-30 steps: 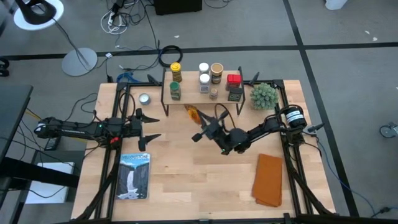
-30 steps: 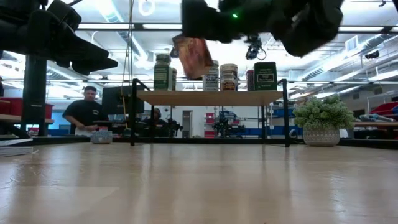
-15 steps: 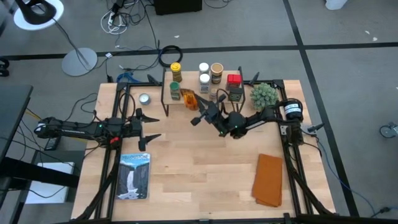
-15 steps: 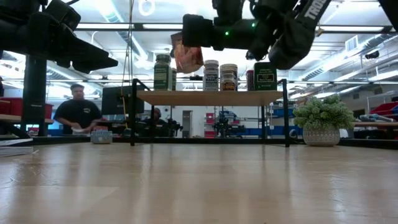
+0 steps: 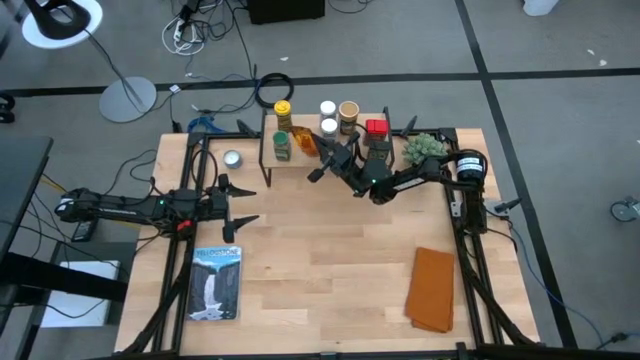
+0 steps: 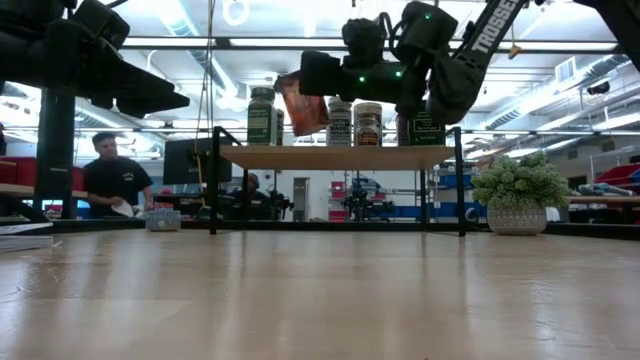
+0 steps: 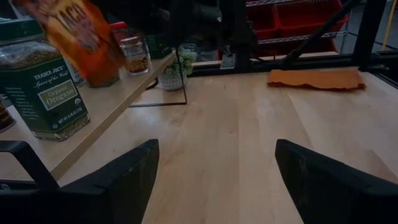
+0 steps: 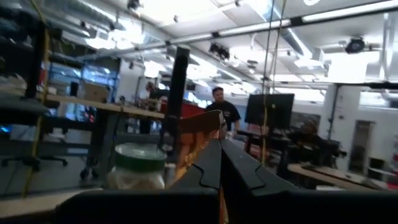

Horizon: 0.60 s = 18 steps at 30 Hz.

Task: Shelf spices
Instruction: Put the orange bag seasoning on the shelf

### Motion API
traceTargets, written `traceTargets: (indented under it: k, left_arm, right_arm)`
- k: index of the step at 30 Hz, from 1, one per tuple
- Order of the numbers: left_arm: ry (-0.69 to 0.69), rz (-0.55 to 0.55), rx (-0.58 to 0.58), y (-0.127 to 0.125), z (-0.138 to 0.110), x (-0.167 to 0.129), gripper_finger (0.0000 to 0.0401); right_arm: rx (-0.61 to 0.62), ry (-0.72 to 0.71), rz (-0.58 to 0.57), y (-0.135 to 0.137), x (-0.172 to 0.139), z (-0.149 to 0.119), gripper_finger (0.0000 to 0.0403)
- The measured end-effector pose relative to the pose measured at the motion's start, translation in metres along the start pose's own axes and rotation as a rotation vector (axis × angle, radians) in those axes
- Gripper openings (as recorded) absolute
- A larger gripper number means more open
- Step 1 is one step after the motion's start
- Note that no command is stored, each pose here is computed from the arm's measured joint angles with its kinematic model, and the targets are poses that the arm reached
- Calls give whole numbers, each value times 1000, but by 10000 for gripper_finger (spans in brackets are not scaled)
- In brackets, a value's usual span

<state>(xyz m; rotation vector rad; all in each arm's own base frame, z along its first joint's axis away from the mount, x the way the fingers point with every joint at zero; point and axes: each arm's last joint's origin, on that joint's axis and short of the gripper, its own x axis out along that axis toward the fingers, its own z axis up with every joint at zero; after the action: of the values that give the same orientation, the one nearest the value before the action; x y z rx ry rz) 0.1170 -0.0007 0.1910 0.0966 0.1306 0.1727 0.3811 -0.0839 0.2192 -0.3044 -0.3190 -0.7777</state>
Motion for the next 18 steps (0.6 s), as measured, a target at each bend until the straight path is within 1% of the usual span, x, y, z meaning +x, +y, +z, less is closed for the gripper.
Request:
traceTargets:
  k: [3, 7, 18]
  left_arm:
    - [3, 0, 1, 0, 0, 0, 328]
    - [3, 0, 1, 0, 0, 0, 328]
    - [3, 0, 1, 0, 0, 0, 328]
  right_arm:
    - [4, -24, 35, -4, 3, -1, 3]
    - [-11, -22, 58, -6, 5, -3, 2]
    - [-25, -18, 53, -8, 6, -5, 23]
